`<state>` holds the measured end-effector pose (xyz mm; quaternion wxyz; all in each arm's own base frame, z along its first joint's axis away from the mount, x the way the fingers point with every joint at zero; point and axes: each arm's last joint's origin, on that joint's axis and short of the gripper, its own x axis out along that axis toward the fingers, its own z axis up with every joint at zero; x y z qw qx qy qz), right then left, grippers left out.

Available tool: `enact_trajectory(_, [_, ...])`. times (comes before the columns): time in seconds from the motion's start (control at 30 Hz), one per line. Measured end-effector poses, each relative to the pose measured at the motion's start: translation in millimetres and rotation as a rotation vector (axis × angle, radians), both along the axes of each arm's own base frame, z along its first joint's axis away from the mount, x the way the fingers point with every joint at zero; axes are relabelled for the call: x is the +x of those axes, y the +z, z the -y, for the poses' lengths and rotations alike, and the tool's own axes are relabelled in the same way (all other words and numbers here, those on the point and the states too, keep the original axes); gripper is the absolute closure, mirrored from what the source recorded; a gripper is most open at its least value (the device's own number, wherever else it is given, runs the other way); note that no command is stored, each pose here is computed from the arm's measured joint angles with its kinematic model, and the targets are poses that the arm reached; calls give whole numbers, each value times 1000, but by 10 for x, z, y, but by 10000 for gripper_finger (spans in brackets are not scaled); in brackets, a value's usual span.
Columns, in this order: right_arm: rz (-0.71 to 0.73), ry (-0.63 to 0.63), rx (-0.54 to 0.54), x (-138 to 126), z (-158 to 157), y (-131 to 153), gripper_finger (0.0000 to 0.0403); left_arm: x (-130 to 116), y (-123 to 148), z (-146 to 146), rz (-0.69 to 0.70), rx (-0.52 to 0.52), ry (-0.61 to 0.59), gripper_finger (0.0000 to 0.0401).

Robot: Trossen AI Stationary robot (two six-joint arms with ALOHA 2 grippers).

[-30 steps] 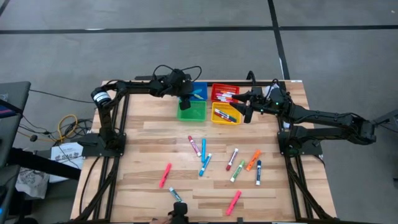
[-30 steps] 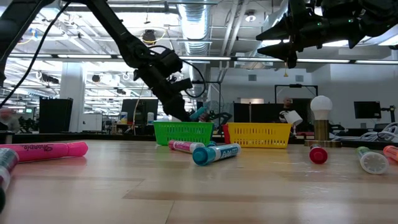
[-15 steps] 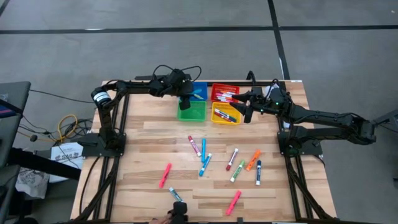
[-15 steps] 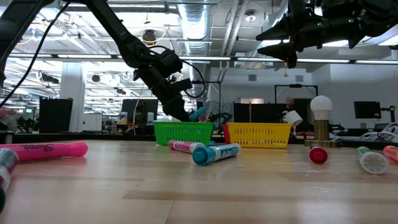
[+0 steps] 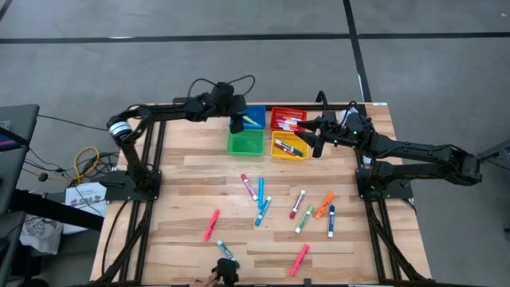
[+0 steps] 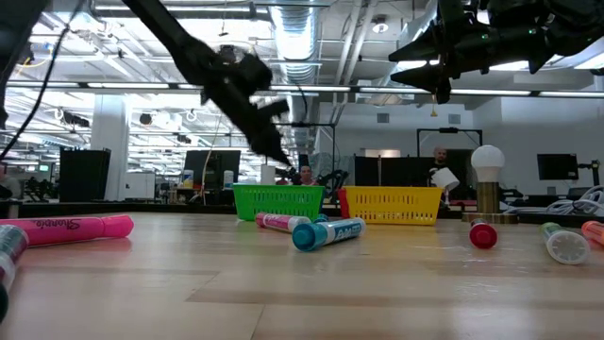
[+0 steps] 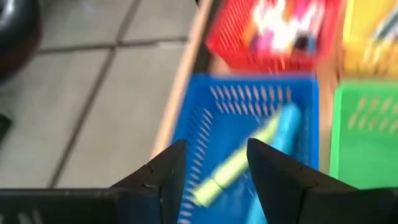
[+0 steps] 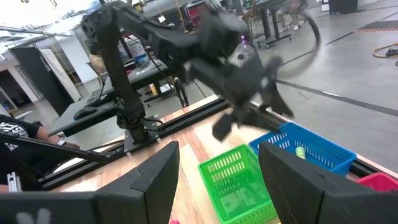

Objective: Pick & Place Markers
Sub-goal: Put the left pink highlighter into the blue basket

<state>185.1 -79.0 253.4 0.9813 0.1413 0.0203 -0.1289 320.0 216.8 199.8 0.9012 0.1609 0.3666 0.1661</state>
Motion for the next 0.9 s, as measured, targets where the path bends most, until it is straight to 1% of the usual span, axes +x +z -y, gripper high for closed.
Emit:
enact_trajectory(0.1, [0, 0, 0, 0, 0, 0, 194, -66, 382, 115, 108, 29, 10, 231])
enact_trajectory(0.17, [0, 0, 0, 0, 0, -1, 194, -127, 647, 236, 212, 1, 37, 233])
enact_trajectory(0.3, [0, 0, 0, 0, 0, 0, 194, -276, 1048, 540, 421, -143, 94, 237])
enact_trajectory(0.4, [0, 1, 0, 0, 0, 0, 194, -387, 1233, 827, 515, -223, 74, 237])
enact_trajectory(0.57, [0, 1, 0, 0, 0, -1, 194, -531, 1310, 1346, 555, -314, -39, 238])
enact_trajectory(0.67, [-1, 2, 0, 0, -1, -1, 194, -594, 1311, 1617, 576, -408, -92, 240])
enact_trajectory(0.77, [0, 3, 0, 1, -2, 0, 194, -612, 1278, 1841, 587, -528, -105, 240])
enact_trajectory(0.9, [0, 5, 0, 1, -4, -1, 194, -589, 1183, 2105, 566, -651, -88, 242])
